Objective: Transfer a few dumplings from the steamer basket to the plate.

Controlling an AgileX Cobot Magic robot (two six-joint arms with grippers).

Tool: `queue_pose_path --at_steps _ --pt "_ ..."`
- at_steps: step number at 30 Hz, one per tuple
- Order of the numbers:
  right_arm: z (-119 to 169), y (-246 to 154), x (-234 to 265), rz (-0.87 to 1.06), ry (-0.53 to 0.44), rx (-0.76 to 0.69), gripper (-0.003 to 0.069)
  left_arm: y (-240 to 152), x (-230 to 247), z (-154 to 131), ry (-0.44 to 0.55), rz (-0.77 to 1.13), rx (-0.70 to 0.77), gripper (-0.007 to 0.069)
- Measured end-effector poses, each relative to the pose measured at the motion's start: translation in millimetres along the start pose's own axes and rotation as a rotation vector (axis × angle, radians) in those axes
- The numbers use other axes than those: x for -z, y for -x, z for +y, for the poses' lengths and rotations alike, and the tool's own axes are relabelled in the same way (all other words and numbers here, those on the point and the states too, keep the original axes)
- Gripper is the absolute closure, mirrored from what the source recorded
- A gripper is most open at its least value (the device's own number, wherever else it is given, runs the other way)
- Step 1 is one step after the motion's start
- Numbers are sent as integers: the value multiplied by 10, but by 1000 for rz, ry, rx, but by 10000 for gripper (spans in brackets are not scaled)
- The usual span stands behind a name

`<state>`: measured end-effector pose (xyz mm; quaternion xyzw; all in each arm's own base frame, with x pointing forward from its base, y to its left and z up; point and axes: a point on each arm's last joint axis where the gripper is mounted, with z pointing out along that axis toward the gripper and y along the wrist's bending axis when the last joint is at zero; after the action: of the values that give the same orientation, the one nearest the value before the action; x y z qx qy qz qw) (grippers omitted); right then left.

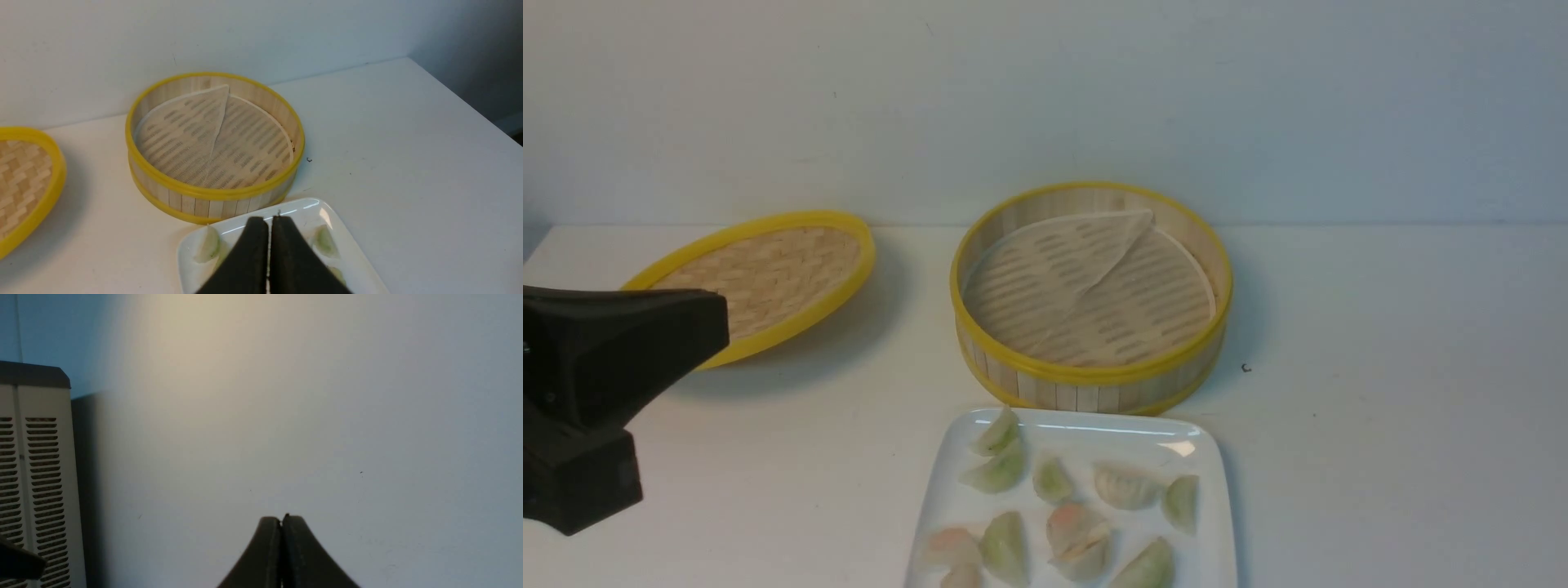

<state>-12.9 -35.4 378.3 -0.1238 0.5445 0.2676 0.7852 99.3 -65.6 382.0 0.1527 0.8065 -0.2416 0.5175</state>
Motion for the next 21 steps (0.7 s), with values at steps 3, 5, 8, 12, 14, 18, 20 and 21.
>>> queue_pose_path --at_steps 3,5,8,12,14,18,20,21 --pt "0 0 0 0 0 0 673 0 0 0 0 0 0 631" --pt "0 0 0 0 0 -2 673 0 0 0 0 0 0 631" --pt "0 0 0 0 0 -2 673 0 0 0 0 0 0 631" --pt "0 0 0 0 0 -2 673 0 0 0 0 0 0 631" --pt "0 0 0 0 0 -2 673 0 0 0 0 0 -1 631" --pt "0 0 0 0 0 -2 673 0 0 0 0 0 -35 631" --pt "0 0 0 0 0 -2 673 0 0 6 18 0 -79 631" --pt "0 0 0 0 0 -2 673 -2 4 9 9 -1 -100 631"
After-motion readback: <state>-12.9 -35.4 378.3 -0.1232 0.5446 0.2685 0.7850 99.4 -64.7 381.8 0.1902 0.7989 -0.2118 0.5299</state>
